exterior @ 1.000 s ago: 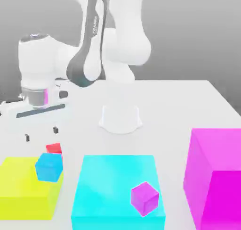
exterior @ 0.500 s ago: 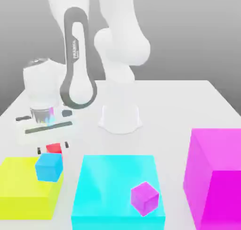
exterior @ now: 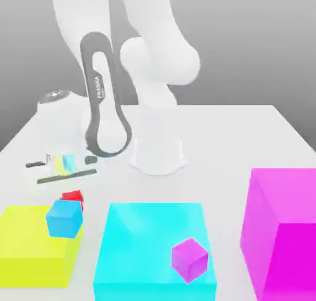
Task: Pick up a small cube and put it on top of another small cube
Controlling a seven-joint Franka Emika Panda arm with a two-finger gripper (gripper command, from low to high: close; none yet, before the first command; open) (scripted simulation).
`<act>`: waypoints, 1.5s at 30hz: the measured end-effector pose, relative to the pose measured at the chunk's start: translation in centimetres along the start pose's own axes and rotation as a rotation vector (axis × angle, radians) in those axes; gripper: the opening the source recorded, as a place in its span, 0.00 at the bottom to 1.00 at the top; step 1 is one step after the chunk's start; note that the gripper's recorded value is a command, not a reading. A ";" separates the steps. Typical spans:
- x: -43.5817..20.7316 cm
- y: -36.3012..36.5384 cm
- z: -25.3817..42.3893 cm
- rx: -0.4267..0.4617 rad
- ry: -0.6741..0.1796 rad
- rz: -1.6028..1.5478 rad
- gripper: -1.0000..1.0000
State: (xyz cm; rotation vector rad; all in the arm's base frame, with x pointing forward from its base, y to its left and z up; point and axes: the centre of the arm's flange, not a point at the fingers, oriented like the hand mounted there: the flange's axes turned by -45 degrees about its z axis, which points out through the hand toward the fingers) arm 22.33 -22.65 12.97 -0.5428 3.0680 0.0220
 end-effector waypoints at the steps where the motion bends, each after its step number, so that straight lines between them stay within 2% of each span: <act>1: -0.2 -0.1 -0.3 -0.004 -0.010 0.000 0.00; 9: -0.7 -0.3 -3.4 -0.014 -0.045 -0.003 0.00; 17: -0.4 -0.1 -6.1 0.011 0.015 -0.028 0.00; 25: -13.8 -3.0 -13.3 0.126 0.054 -0.666 0.00; 28: -22.6 2.0 -15.1 0.107 0.045 -0.908 0.00; 33: -34.0 15.4 -18.1 0.044 0.014 -1.266 0.00; 35: -35.1 20.0 -17.5 0.006 0.019 -1.339 0.00; 37: -35.2 21.6 -15.9 -0.003 0.027 -1.366 0.00; 39: -34.5 18.1 -14.0 -0.003 0.030 -1.290 0.00; 41: -34.3 17.7 -11.8 -0.005 0.030 -1.282 0.00; 42: -34.2 17.8 -10.9 -0.006 0.029 -1.283 1.00; 45: -34.2 17.8 -10.9 -0.006 0.029 -1.283 1.00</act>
